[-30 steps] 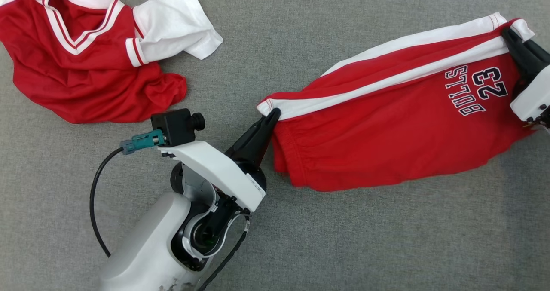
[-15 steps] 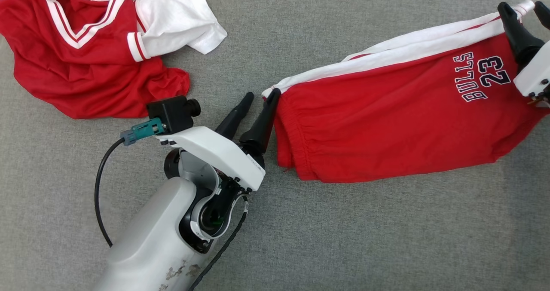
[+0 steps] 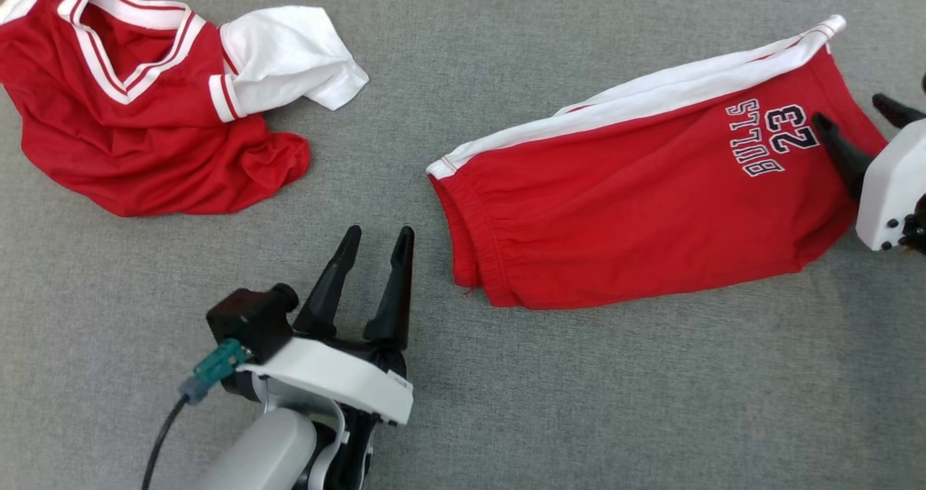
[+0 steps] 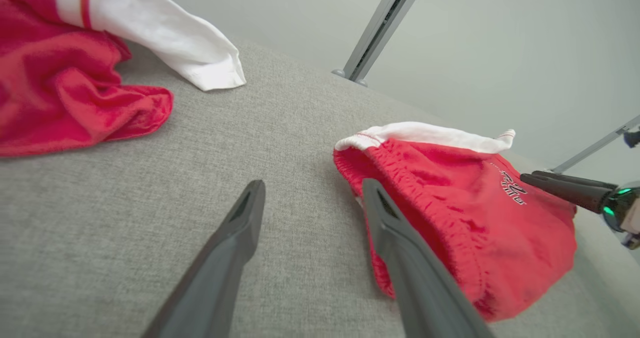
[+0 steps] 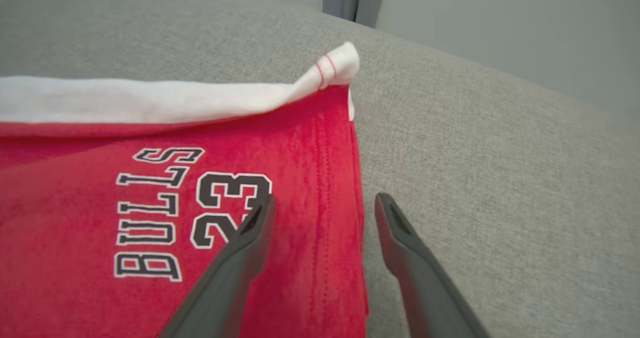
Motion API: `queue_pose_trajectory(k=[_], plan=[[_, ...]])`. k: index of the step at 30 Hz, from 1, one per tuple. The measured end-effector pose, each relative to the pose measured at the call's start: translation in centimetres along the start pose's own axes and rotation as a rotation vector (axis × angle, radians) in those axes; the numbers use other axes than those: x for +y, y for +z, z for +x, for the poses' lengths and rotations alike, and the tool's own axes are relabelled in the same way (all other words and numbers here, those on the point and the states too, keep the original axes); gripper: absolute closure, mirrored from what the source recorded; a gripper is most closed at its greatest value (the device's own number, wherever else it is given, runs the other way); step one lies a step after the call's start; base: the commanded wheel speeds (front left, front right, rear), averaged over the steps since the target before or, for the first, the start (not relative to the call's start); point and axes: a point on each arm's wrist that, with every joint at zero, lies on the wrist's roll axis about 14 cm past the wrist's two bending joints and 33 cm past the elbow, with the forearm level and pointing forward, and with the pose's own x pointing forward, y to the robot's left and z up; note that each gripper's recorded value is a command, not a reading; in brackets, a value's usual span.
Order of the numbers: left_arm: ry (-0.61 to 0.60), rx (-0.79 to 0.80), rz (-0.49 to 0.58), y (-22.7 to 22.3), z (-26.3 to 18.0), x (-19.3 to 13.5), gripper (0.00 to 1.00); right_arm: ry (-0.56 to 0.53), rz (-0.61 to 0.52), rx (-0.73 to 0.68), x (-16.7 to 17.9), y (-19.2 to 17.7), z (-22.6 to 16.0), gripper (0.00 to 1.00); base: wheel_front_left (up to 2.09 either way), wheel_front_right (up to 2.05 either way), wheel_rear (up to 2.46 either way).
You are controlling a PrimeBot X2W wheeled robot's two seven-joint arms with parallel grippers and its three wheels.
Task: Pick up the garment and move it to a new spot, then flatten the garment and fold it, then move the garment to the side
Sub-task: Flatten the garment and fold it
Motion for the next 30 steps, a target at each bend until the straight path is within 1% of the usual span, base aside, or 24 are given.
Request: queue_pose_trajectory(k=[1, 3, 4, 8, 11, 17, 23, 24, 25, 26, 30], plan=[[0.000, -0.004, 0.011, -0.1, -0.2, 0.0, 0.00, 0.002, -0.005, 0.020, 0.2, -0.4, 0.2, 0.00, 0.00, 0.00, 0.00], [-0.013, -0.008, 0.069, -0.3, -0.3, 0.0, 0.00, -0.005, -0.024, 0.044, 0.2, -0.7, 0.6, 0.00, 0.00, 0.00, 0.00], [-0.020, -0.016, 0.077, -0.2, -0.2, -0.1, 0.00, -0.010, -0.036, 0.057, 0.1, -0.8, 0.9, 0.00, 0.00, 0.00, 0.00], [-0.035, -0.050, 0.099, 0.1, 0.3, -0.5, 0.00, -0.054, -0.090, 0.089, -0.9, -1.1, 2.4, 0.00, 0.00, 0.00, 0.00], [-0.021, -0.063, 0.094, 0.1, 0.5, -0.1, 0.00, -0.074, -0.112, 0.111, -1.2, -1.4, 3.4, 0.00, 0.00, 0.00, 0.00], [0.001, -0.051, 0.087, -0.9, 0.2, 0.7, 0.00, -0.103, -0.119, 0.132, -1.5, -1.6, 3.8, 0.00, 0.00, 0.00, 0.00], [-0.012, -0.037, 0.091, -1.6, 0.2, 0.7, 0.00, -0.085, -0.066, 0.165, -0.8, -2.4, 3.2, 0.00, 0.00, 0.00, 0.00], [-0.015, -0.037, 0.092, -1.6, 0.2, 0.6, 0.00, -0.073, -0.052, 0.174, -0.4, -2.6, 3.1, 0.05, 0.00, 0.00, 0.00], [-0.019, -0.038, 0.096, -1.6, 0.2, 0.6, 0.00, -0.059, -0.036, 0.179, 0.0, -2.7, 3.0, 0.83, 0.00, 0.00, 0.00], [-0.020, -0.038, 0.096, -1.6, 0.1, 0.6, 0.00, -0.041, -0.007, 0.178, 0.5, -2.8, 2.8, 1.00, 0.00, 0.00, 0.00], [-0.023, -0.034, 0.104, -1.8, -0.7, 0.5, 0.00, 0.010, 0.099, 0.181, 2.0, -3.4, 1.5, 1.00, 0.00, 0.00, 0.00]])
